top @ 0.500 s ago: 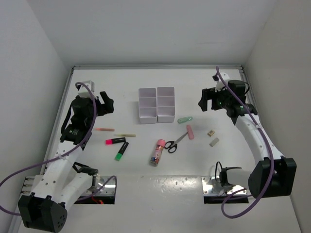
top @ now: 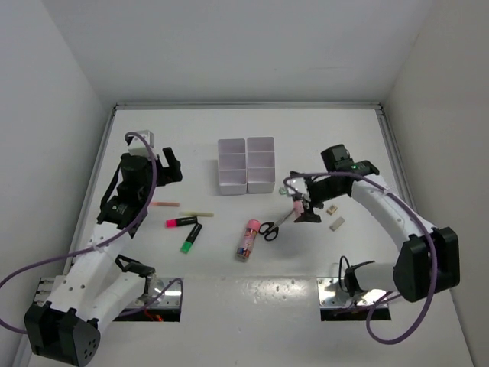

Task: Sort the stationery into containers
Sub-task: Pick up the stationery from the center of the board.

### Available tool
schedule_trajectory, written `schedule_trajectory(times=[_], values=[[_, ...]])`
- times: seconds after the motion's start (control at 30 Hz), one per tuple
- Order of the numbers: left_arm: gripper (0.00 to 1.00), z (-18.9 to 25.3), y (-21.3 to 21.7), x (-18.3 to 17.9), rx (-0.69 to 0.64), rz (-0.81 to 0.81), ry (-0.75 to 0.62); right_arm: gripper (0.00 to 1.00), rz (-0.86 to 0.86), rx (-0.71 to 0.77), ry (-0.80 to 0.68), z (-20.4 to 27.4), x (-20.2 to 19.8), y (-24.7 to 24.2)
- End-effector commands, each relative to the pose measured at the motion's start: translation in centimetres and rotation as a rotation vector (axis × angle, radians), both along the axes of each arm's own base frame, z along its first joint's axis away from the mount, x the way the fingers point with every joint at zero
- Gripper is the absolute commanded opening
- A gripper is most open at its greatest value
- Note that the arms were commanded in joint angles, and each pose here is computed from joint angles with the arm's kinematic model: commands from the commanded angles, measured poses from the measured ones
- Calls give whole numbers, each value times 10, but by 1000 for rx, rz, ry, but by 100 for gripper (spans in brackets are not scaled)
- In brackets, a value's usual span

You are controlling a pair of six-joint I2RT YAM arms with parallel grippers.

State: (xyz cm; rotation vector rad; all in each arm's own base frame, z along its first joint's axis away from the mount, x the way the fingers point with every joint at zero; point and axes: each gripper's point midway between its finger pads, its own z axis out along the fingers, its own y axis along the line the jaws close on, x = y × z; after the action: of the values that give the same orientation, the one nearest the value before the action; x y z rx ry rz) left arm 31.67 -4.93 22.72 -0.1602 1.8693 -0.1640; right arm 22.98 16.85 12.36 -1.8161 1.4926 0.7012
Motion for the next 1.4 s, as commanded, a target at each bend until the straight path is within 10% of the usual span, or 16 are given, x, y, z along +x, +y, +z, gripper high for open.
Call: schedule_trajectory(times=[0.0, 0.3, 0.83, 1.37], values=[[93, 29, 13, -1, -3, 80, -75, 93, 369, 65, -276, 3, -20, 34], [93, 28, 11, 4, -2, 71, -63, 83, 620, -31, -532, -24, -16, 96], [93, 27, 17, 1, 18, 98, -54, 76, 1009, -235, -391, -79, -95, 130], [93, 37, 15, -1, 5, 80, -81, 66, 995, -381, -401, -122, -88, 152]])
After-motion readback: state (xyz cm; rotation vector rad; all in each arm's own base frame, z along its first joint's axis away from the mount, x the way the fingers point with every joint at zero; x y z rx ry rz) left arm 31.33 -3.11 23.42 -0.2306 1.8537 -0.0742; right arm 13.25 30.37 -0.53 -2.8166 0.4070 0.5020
